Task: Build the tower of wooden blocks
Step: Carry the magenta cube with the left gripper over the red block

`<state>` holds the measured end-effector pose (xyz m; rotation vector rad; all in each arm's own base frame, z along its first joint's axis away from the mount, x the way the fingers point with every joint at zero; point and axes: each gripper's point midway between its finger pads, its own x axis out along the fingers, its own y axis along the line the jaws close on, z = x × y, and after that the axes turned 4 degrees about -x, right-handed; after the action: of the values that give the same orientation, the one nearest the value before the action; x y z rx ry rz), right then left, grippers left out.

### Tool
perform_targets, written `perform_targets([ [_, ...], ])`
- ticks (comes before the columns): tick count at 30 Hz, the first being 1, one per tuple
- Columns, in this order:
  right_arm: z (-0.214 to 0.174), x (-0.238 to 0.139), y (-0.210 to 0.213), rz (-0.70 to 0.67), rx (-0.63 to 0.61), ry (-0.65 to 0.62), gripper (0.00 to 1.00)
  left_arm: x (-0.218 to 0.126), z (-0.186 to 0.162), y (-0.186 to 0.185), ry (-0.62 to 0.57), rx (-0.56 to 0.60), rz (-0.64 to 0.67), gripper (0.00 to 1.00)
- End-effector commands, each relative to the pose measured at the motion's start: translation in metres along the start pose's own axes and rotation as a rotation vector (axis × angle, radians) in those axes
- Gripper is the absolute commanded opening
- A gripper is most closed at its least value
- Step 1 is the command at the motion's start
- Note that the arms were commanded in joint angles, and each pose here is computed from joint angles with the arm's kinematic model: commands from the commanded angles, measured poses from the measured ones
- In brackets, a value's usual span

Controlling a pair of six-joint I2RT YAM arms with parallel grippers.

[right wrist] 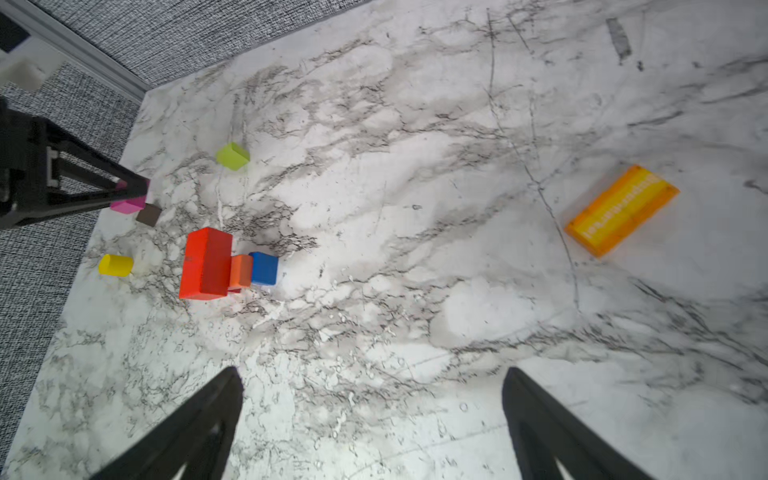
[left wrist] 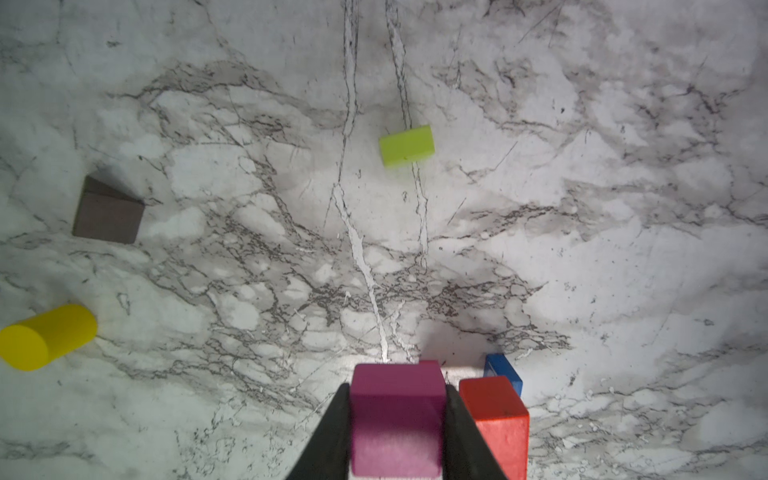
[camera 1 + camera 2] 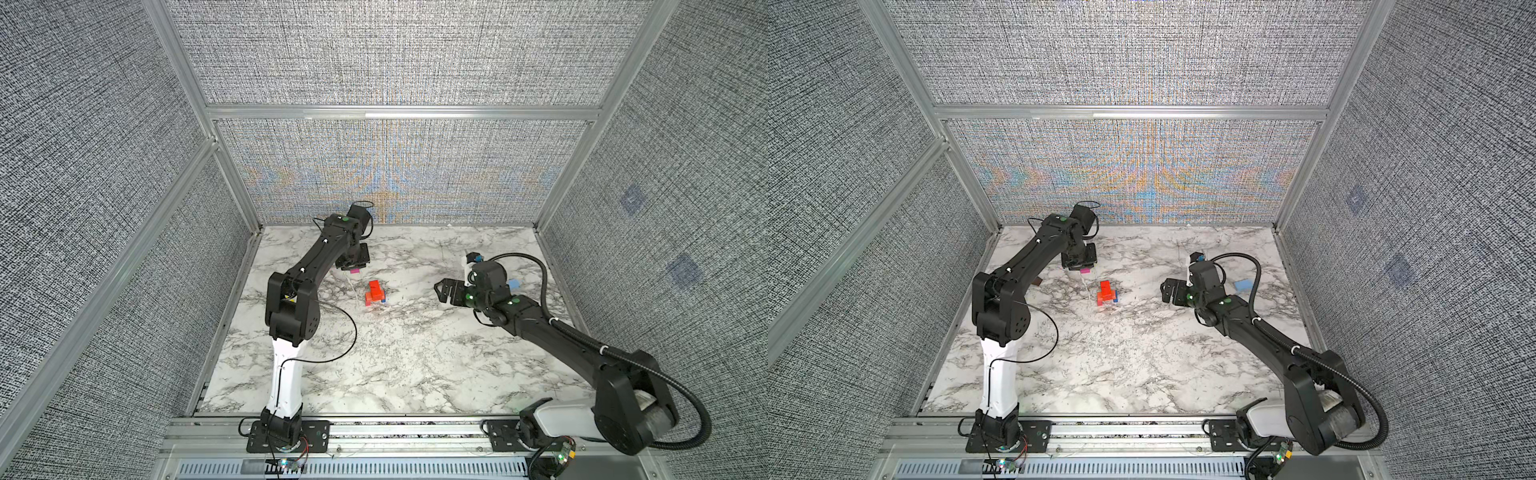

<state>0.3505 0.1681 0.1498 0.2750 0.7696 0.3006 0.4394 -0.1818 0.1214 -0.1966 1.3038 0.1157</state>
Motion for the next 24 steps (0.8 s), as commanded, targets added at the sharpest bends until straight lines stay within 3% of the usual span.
perform_targets([
  [1,-0.01,-0.006,-0.017,-0.065,0.024,0.02,0.99,-0.008,-0.006,-0.006,-0.034,-0.033,0.002,0.3],
  [12,-0.035,-0.009,-0.042,-0.108,0.08,0.056,0.99,-0.011,-0.028,-0.023,-0.053,-0.07,0.003,0.3],
  [24,-0.037,-0.004,-0.044,-0.097,0.114,0.073,0.99,-0.002,-0.033,-0.03,-0.051,-0.1,0.024,0.29],
])
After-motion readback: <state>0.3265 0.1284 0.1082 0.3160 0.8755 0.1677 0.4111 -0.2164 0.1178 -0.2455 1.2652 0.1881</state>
